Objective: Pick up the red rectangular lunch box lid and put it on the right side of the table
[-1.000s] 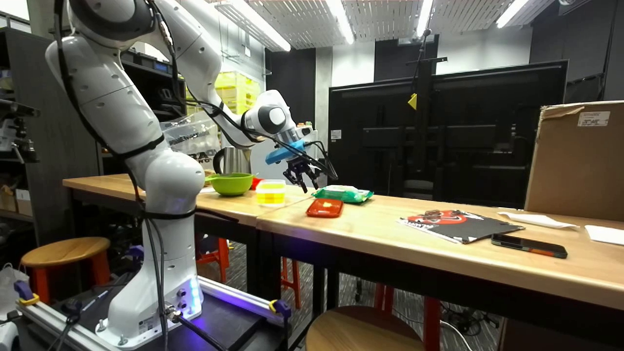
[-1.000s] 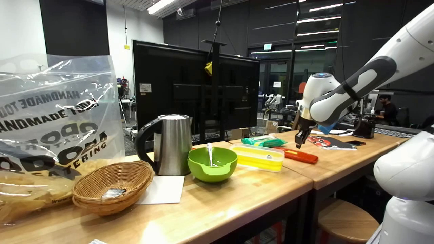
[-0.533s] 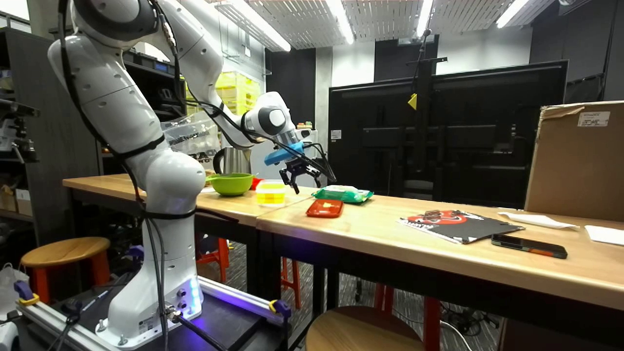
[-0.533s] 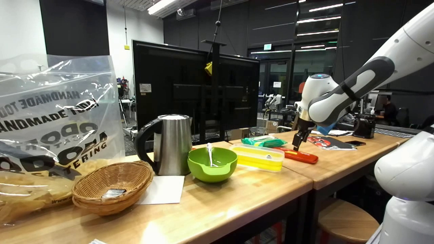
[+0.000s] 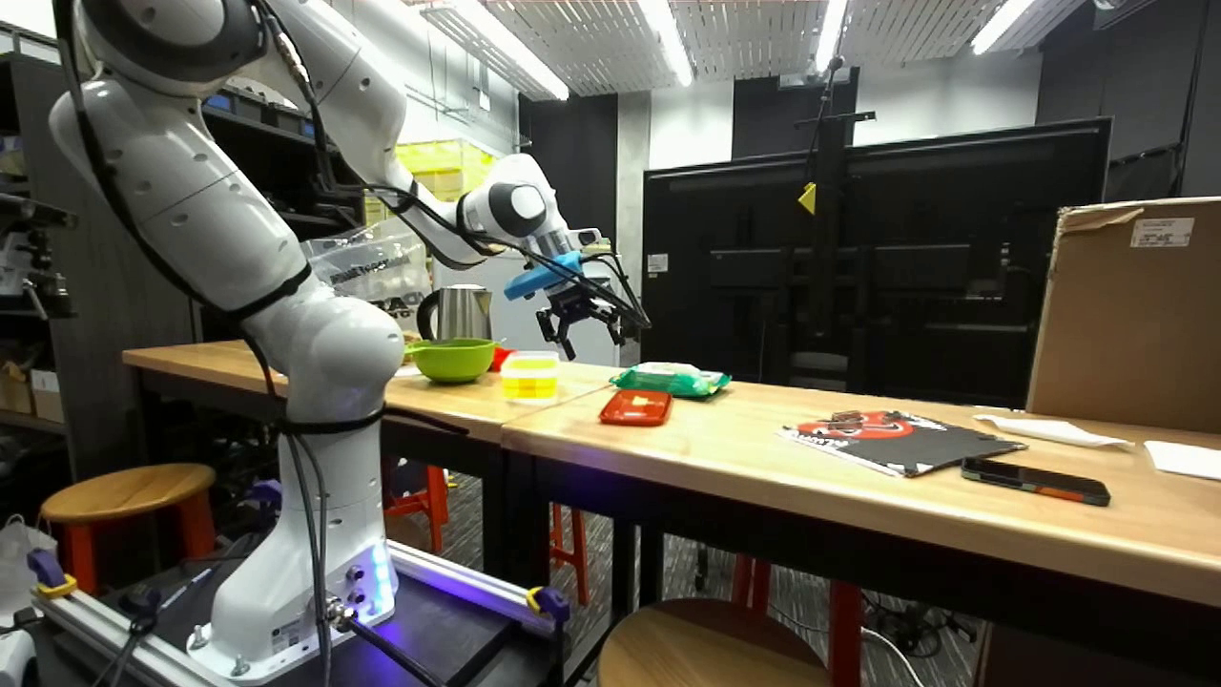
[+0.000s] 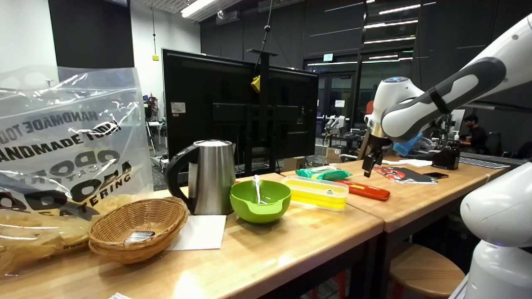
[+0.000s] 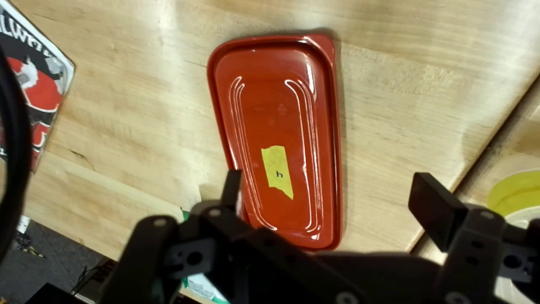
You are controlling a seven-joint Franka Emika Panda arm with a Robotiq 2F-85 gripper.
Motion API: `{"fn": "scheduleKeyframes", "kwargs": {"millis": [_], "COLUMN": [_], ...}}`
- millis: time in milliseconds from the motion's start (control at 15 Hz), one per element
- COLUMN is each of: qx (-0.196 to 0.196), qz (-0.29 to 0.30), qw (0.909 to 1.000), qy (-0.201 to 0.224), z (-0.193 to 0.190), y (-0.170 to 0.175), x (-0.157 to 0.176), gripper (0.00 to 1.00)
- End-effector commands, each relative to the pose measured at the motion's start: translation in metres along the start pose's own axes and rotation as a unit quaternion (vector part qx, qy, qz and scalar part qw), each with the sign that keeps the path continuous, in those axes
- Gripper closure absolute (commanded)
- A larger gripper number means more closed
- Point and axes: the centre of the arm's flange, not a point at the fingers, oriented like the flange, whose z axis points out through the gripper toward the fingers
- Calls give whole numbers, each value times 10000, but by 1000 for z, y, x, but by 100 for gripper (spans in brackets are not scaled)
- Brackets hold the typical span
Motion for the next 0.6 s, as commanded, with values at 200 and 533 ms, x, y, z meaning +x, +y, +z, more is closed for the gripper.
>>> {"fn": "scheduleKeyframes", "kwargs": {"millis": [200,533], "qx": [-1,-44], "qz": [-212,-270], "qw": [9977,9957], "qy": [643,884], "z": [-75,-85], "y": [-17,-20], "x": [-15,-2], "gripper": [0,0]}}
